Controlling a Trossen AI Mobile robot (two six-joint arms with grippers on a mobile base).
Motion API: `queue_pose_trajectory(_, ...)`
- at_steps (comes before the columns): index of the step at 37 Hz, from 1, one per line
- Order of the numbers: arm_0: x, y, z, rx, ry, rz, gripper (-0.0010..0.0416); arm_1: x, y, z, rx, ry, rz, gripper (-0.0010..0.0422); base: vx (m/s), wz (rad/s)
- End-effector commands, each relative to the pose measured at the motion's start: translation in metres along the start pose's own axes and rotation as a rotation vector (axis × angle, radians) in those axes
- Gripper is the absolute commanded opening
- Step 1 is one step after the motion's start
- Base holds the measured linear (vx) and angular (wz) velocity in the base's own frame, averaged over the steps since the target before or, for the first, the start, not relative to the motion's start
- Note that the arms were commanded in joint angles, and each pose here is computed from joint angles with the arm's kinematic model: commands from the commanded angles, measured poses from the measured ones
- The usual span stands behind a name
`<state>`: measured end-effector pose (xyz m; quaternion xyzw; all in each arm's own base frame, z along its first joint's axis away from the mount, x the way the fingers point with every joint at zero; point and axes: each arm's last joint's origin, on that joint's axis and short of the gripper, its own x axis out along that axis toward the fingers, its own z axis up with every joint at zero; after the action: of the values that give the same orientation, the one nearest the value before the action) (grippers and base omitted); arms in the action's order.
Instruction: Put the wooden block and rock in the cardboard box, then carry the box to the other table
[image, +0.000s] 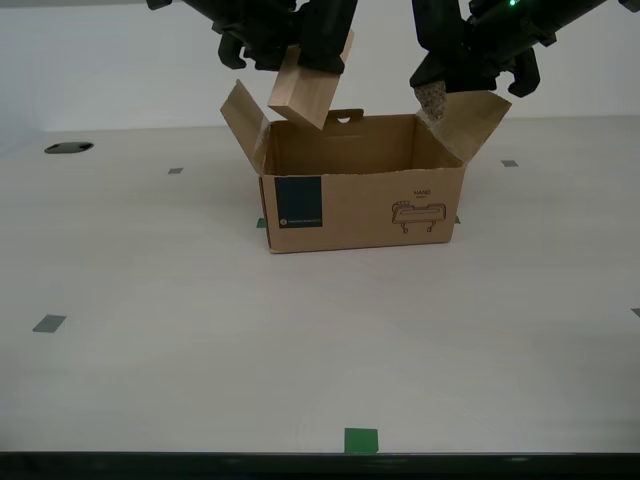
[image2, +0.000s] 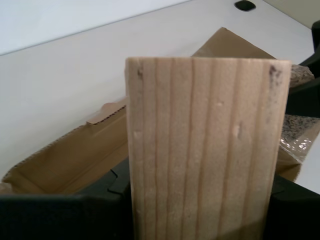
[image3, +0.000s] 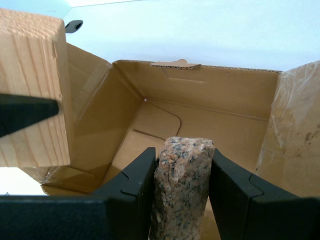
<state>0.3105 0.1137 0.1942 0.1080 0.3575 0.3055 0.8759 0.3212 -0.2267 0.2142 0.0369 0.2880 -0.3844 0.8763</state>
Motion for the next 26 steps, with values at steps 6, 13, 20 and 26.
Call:
queue_pose_trajectory(6, -0.0002, 0.0005, 0.0012, -0.003, -0.009, 0.001, 0.0153, -0.0002, -0.0008, 0.0003, 0.000, 0.000, -0.010, 0.0068, 0.000, 0.000)
queue_pose_trajectory(13, -0.0001, 0.0006, 0.0012, -0.004, -0.008, 0.002, 0.0206, -0.0002, -0.0008, 0.0002, -0.001, 0.001, -0.010, 0.0138, 0.000, 0.000)
queue_pose_trajectory(20, -0.0001, 0.0006, 0.0012, -0.004, -0.008, 0.002, 0.0268, -0.0002, -0.0008, 0.0002, -0.002, 0.002, -0.010, 0.0194, 0.000, 0.000)
queue_pose_trajectory(26, -0.0001, 0.0006, 0.0011, -0.004, -0.008, 0.002, 0.0310, -0.0002, -0.0007, 0.0002, -0.006, 0.002, -0.009, 0.0226, 0.000, 0.000)
